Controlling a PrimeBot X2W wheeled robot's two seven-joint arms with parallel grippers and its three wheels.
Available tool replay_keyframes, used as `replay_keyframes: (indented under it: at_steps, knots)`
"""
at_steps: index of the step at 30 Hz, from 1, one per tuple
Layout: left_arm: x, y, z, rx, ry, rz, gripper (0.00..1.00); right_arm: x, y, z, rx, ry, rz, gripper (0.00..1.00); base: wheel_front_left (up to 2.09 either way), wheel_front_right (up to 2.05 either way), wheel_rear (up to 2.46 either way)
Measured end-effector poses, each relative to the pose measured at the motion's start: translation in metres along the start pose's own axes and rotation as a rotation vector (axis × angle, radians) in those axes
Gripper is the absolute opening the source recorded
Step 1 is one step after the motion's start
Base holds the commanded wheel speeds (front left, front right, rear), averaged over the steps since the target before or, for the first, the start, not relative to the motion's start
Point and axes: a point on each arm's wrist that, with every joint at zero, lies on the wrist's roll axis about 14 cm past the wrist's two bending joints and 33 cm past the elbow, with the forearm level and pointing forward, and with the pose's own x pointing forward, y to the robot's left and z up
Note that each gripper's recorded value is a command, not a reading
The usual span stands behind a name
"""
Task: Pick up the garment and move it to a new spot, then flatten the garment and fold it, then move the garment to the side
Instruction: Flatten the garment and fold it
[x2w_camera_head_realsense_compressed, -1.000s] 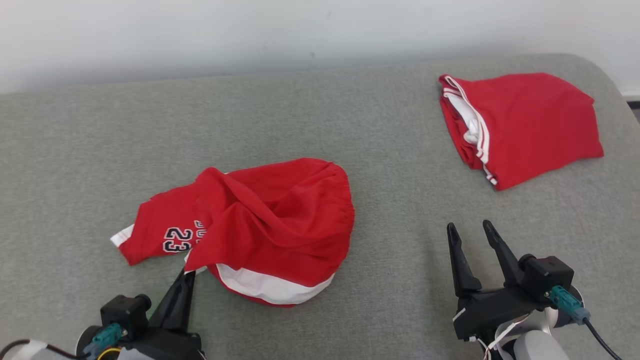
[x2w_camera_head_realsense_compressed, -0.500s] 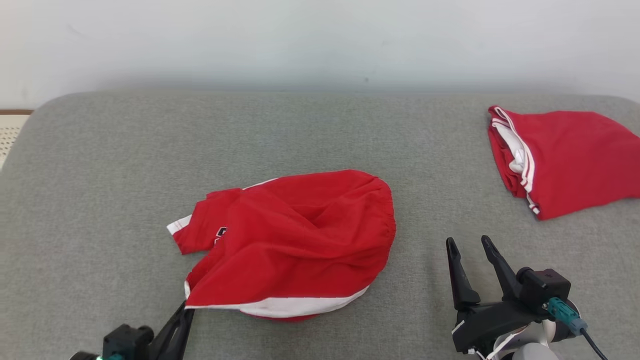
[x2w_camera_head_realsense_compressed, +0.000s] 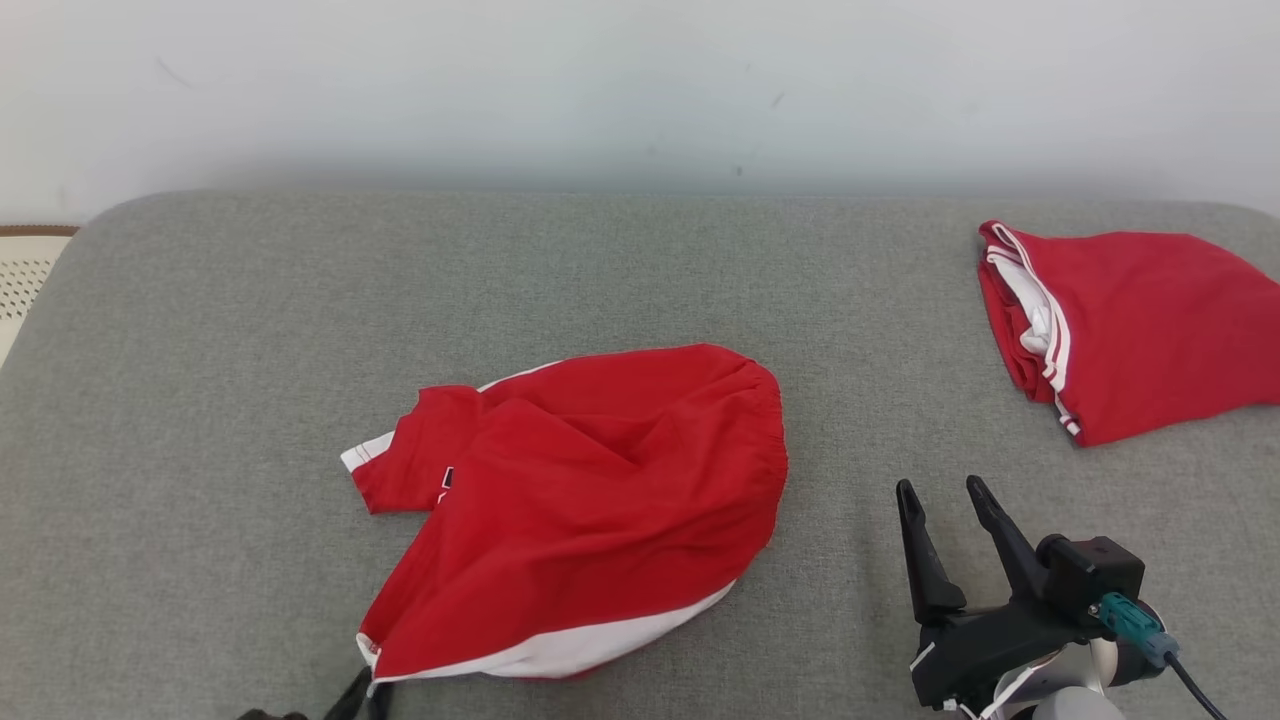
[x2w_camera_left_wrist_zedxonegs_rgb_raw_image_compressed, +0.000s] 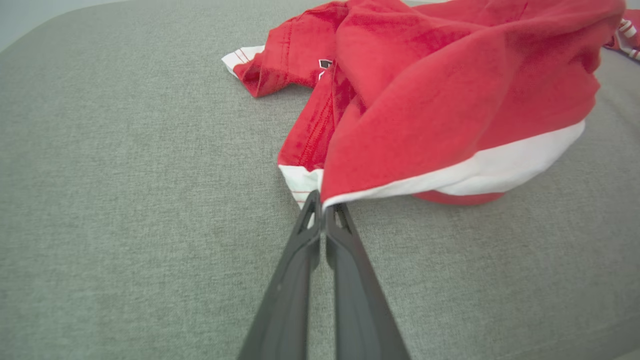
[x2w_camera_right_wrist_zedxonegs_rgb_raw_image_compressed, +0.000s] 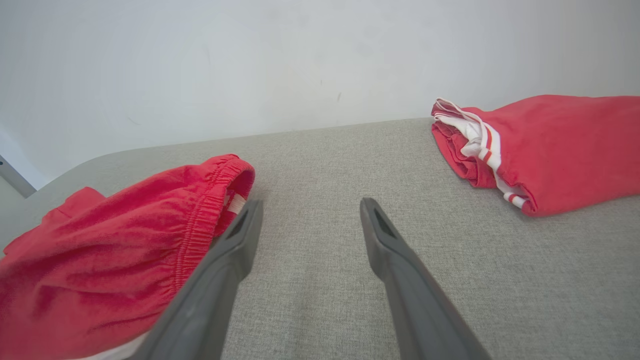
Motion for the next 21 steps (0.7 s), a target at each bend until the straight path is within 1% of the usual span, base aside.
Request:
replay_keyframes:
  at_steps: [7,10,18,21]
  knots:
    - [-0.011,-0.001,-0.007,-0.050,-0.006,0.031,1.00,0.001,0.003,0.002,-0.003,-0.003,0.010,1.00,0.00,0.00,0.00]
    - [-0.017,0.004,-0.007,-0.061,-0.018,0.059,1.00,0.002,0.007,0.003,-0.004,-0.004,0.021,1.00,0.00,0.00,0.00]
    - [-0.030,0.028,0.023,-0.066,-0.163,0.173,1.00,0.003,0.015,0.005,-0.008,-0.004,0.042,1.00,0.00,0.00,0.00]
    - [-0.032,0.034,0.033,-0.066,-0.204,0.196,1.00,0.002,0.020,0.004,-0.002,0.009,0.057,1.00,0.00,0.00,0.00]
